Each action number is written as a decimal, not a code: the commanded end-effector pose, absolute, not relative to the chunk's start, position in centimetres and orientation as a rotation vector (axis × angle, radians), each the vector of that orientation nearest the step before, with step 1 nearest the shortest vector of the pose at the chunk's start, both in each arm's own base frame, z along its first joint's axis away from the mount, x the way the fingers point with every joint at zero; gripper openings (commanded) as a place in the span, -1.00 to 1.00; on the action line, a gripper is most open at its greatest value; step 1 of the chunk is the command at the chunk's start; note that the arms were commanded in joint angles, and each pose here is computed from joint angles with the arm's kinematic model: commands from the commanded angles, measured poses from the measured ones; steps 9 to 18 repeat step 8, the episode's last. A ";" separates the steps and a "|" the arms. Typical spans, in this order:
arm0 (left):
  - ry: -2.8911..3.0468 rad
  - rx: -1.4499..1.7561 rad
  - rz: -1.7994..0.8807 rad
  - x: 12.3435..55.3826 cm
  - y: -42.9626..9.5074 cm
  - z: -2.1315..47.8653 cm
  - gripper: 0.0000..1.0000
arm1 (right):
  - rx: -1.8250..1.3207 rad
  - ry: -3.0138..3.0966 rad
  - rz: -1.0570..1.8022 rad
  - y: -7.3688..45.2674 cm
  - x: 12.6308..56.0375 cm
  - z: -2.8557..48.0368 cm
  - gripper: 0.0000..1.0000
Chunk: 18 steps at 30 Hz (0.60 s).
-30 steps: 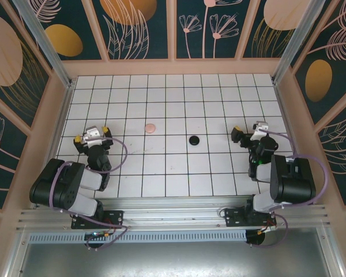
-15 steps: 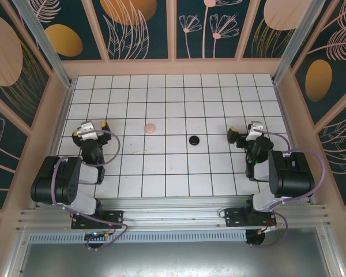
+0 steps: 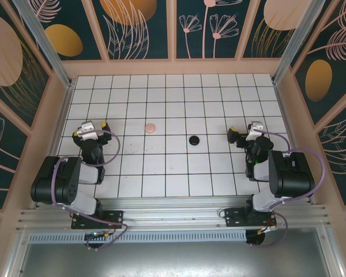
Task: Insert wireless bluetooth earbuds into charging case
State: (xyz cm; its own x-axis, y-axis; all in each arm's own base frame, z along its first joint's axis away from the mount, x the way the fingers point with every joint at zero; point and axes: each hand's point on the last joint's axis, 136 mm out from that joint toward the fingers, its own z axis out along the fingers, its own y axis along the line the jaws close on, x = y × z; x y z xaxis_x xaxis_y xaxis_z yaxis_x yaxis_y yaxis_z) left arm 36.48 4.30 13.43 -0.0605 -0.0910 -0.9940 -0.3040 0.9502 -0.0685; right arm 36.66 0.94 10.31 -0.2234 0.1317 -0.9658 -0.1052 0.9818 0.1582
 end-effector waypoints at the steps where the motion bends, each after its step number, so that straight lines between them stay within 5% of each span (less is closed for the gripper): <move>1: 1.616 -0.314 0.156 36.7 4.3 13.8 0.98 | 0.003 1.709 0.174 0.5 37.4 12.3 0.98; 18: 1.615 -0.313 0.155 36.6 4.3 13.9 0.97 | 0.003 1.709 0.175 0.5 37.4 12.3 0.98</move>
